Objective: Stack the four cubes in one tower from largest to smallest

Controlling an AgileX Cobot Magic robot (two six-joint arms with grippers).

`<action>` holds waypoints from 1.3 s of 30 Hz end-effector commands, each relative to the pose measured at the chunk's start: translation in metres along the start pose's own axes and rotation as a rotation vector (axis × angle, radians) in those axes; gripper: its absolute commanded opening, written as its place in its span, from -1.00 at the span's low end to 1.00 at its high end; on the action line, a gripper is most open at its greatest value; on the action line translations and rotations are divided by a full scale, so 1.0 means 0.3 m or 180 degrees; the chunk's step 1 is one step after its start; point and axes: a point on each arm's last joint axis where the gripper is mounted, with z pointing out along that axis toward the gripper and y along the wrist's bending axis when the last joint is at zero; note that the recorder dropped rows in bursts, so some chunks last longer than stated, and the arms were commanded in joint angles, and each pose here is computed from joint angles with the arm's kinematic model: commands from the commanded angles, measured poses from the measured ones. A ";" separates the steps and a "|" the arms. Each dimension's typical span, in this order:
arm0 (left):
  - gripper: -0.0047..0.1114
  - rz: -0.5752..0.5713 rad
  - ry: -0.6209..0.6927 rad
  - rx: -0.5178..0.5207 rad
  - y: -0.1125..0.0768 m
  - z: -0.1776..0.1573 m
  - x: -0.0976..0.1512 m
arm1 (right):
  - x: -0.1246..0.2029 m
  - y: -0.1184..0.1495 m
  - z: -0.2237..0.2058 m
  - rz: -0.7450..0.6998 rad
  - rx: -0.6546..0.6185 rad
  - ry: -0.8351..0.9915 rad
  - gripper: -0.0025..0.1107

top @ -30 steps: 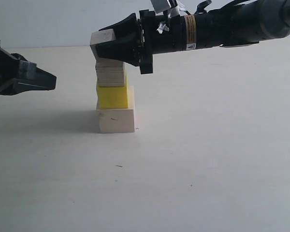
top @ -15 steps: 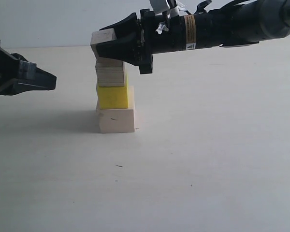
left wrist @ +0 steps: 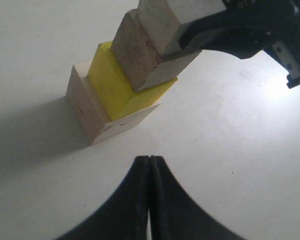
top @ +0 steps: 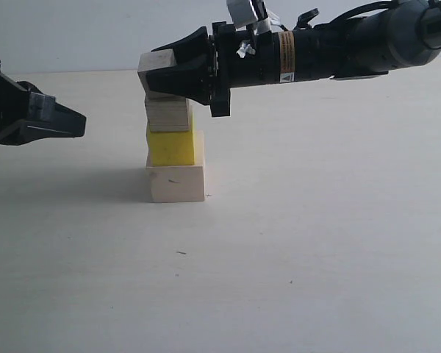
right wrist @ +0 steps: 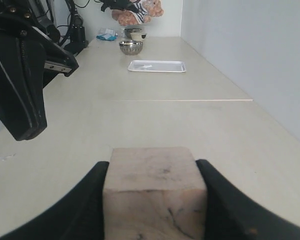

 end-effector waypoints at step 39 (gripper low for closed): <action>-0.92 0.0007 -0.0024 0.0014 -0.003 -0.006 0.001 | -0.111 0.016 -0.012 0.0167 0.0006 -0.0077 0.35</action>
